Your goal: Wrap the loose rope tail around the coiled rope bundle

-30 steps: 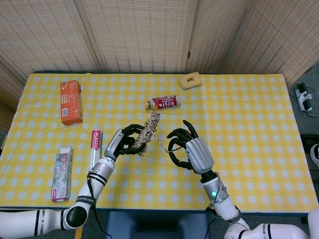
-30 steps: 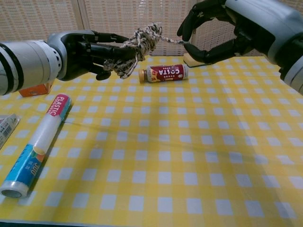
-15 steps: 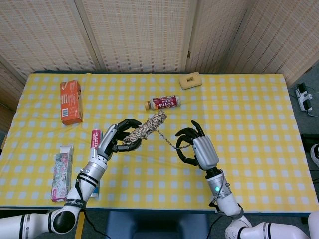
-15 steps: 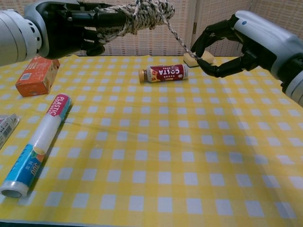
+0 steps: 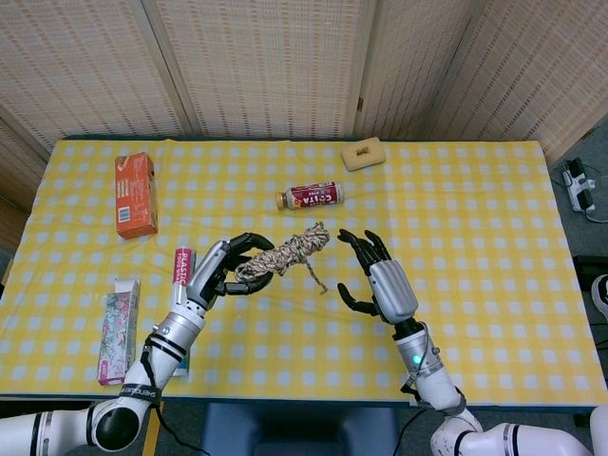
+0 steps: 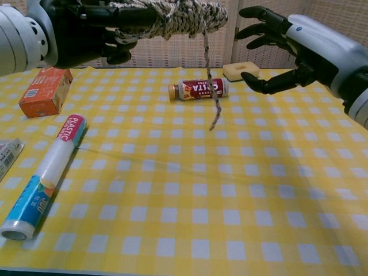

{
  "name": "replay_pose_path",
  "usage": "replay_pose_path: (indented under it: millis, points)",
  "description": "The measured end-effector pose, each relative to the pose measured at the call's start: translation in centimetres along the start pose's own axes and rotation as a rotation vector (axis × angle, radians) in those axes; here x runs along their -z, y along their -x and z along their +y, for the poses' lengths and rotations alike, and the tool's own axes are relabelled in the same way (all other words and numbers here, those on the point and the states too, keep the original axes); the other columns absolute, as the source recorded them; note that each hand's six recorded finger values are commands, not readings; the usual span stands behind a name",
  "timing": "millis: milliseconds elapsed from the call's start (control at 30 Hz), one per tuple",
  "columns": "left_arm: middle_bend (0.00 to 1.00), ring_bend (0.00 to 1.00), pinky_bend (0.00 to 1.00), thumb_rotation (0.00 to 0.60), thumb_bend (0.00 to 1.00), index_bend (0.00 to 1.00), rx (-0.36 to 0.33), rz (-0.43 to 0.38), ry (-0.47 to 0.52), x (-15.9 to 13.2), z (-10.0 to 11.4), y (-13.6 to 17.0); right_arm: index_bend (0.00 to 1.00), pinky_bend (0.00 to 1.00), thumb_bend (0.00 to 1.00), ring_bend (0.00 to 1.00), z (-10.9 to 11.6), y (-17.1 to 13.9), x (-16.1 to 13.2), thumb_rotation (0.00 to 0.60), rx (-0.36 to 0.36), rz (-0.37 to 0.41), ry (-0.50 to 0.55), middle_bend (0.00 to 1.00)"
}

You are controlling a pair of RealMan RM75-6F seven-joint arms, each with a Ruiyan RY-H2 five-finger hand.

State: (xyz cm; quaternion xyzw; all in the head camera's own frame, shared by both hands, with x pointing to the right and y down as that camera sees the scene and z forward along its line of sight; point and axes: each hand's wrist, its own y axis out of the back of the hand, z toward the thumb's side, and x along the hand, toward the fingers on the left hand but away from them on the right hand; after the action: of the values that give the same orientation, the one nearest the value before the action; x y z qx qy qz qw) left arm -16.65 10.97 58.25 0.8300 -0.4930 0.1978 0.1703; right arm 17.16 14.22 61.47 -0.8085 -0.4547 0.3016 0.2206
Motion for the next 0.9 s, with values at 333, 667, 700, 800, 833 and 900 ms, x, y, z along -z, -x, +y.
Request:
replay_pose_path:
  millis: [333,667,700,800,833,900]
  points:
    - [0.77,0.79,0.86,0.600,0.75,0.77,-0.007,-0.009,0.020,-0.2,0.9,0.4,0.00,0.00,0.46,0.05,3.8,-1.9,1.4,0.600,0.057,-0.004,-0.098,0.00]
    - [0.77,0.79,0.86,0.600,0.75,0.77,-0.016,-0.014,0.025,0.4,2.0,0.7,0.00,0.00,0.46,0.02,11.0,-8.0,6.7,0.600,0.096,-0.177,-0.382,0.00]
    - [0.77,0.79,0.86,0.600,0.75,0.77,-0.015,-0.015,0.027,0.4,2.0,0.7,0.00,0.00,0.46,0.02,11.5,-8.8,7.2,0.600,0.091,-0.201,-0.400,0.00]
    - [0.77,0.79,0.86,0.600,0.75,0.77,-0.014,-0.016,0.029,0.5,2.1,0.7,0.00,0.00,0.46,0.00,12.7,-11.2,8.9,0.600,0.071,-0.271,-0.434,0.00]
    - [0.77,0.79,0.86,0.600,0.75,0.77,-0.013,-0.017,0.031,0.6,2.2,0.7,0.00,0.00,0.46,0.00,13.0,-11.9,9.5,0.600,0.067,-0.291,-0.438,0.00]
    - [0.77,0.79,0.86,0.600,0.75,0.77,-0.010,-0.017,0.032,0.7,2.1,0.7,0.00,0.00,0.46,0.00,13.3,-12.9,10.2,0.600,0.062,-0.317,-0.437,0.00]
